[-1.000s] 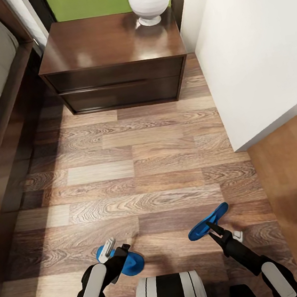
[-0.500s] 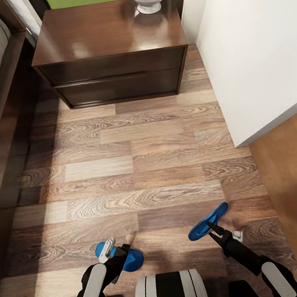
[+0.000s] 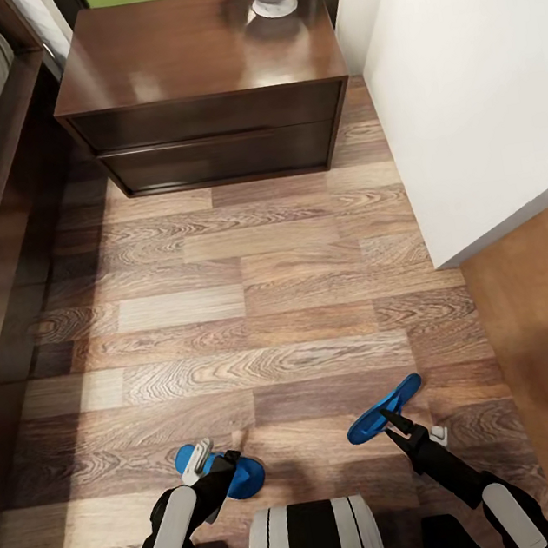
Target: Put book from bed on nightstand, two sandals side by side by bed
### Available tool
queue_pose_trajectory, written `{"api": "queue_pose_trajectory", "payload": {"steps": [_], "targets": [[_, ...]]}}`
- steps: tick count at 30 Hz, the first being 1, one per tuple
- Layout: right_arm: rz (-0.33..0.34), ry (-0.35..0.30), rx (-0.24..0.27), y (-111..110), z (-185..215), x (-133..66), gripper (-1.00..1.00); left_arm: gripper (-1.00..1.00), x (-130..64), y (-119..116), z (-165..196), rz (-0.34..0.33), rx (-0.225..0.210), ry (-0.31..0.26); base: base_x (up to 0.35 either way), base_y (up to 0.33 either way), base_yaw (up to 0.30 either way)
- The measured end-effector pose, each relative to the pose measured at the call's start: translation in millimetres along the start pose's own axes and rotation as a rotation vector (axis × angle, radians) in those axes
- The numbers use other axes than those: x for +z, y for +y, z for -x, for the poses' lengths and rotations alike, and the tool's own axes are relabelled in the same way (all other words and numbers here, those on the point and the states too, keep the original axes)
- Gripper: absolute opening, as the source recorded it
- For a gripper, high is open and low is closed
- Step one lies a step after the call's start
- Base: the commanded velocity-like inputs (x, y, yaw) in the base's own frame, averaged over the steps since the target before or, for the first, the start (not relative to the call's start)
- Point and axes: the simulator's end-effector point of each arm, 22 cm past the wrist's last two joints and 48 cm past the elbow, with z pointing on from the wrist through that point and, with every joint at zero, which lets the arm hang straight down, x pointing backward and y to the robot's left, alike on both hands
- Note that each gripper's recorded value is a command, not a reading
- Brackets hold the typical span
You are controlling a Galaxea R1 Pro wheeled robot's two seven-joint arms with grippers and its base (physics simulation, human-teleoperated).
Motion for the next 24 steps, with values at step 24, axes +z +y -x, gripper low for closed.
{"api": "queue_pose_trajectory", "payload": {"steps": [24], "targets": [[0.001, -0.001, 0.0, 0.3, 0.2, -0.1, -1.0, 1.0, -0.4, -0.1, 1.2, -0.001, -0.002, -0.003, 0.024, 0.0, 0.0]]}}
